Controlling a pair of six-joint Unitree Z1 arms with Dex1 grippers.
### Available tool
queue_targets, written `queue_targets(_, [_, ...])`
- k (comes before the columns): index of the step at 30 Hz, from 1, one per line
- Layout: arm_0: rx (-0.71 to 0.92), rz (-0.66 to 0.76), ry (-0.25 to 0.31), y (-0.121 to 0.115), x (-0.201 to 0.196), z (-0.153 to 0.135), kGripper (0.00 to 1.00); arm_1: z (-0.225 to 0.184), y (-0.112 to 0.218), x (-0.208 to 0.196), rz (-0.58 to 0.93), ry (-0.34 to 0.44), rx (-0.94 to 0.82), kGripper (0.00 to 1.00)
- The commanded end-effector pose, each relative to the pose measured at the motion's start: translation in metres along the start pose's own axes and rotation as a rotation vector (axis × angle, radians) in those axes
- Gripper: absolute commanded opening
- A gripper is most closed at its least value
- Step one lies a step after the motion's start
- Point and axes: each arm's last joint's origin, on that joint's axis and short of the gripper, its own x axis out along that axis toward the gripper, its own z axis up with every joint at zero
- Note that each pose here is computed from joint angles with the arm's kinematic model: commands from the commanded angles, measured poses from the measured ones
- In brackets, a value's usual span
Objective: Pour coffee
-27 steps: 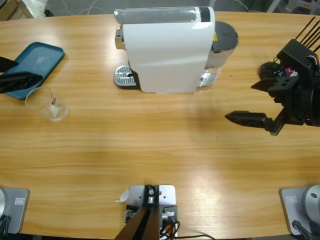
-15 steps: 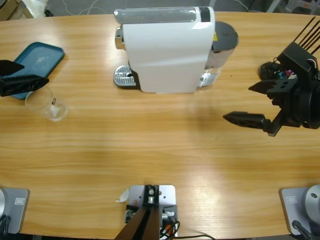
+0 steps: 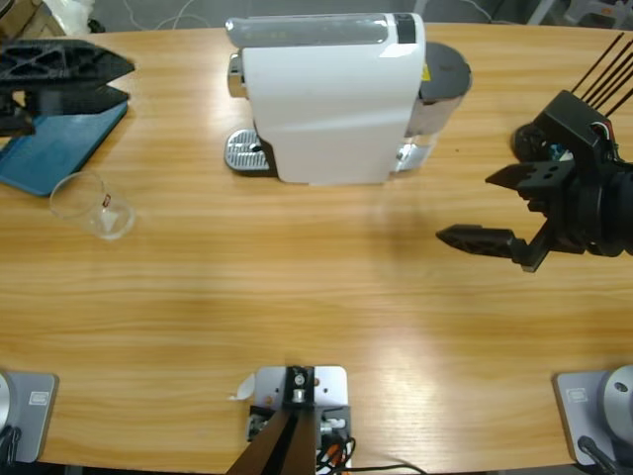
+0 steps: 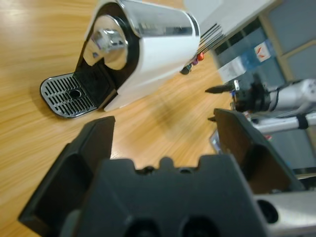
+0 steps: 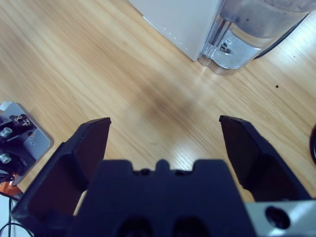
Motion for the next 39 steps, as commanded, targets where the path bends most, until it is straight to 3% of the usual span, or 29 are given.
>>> queue_targets(1, [-0.141, -0.006, 0.032, 0.044, 0.022, 0.014, 0.846, -0.005, 0.001, 0.01, 0.017, 0.047, 0.0, 0.918])
queue_targets(9, [-0.199, -0.162, -0.017, 0.054, 0.048, 0.041, 0.812, -0.006, 0.001, 0.009, 0.017, 0.047, -0.001, 0.904])
queue_targets(17, [-0.273, -0.286, 0.021, 0.075, 0.094, 0.045, 0.812, -0.006, 0.001, 0.009, 0.017, 0.046, -0.001, 0.899])
queue_targets(32, [-0.306, -0.342, 0.034, 0.091, 0.123, 0.042, 0.769, -0.007, 0.001, 0.007, 0.017, 0.039, -0.001, 0.899])
queue_targets(36, [-0.307, -0.351, 0.029, 0.093, 0.125, 0.042, 0.621, -0.007, 0.001, 0.007, 0.017, 0.038, -0.001, 0.899])
queue_targets(39, [-0.305, -0.359, 0.034, 0.093, 0.127, 0.043, 0.314, -0.007, 0.001, 0.006, 0.017, 0.036, -0.001, 0.899])
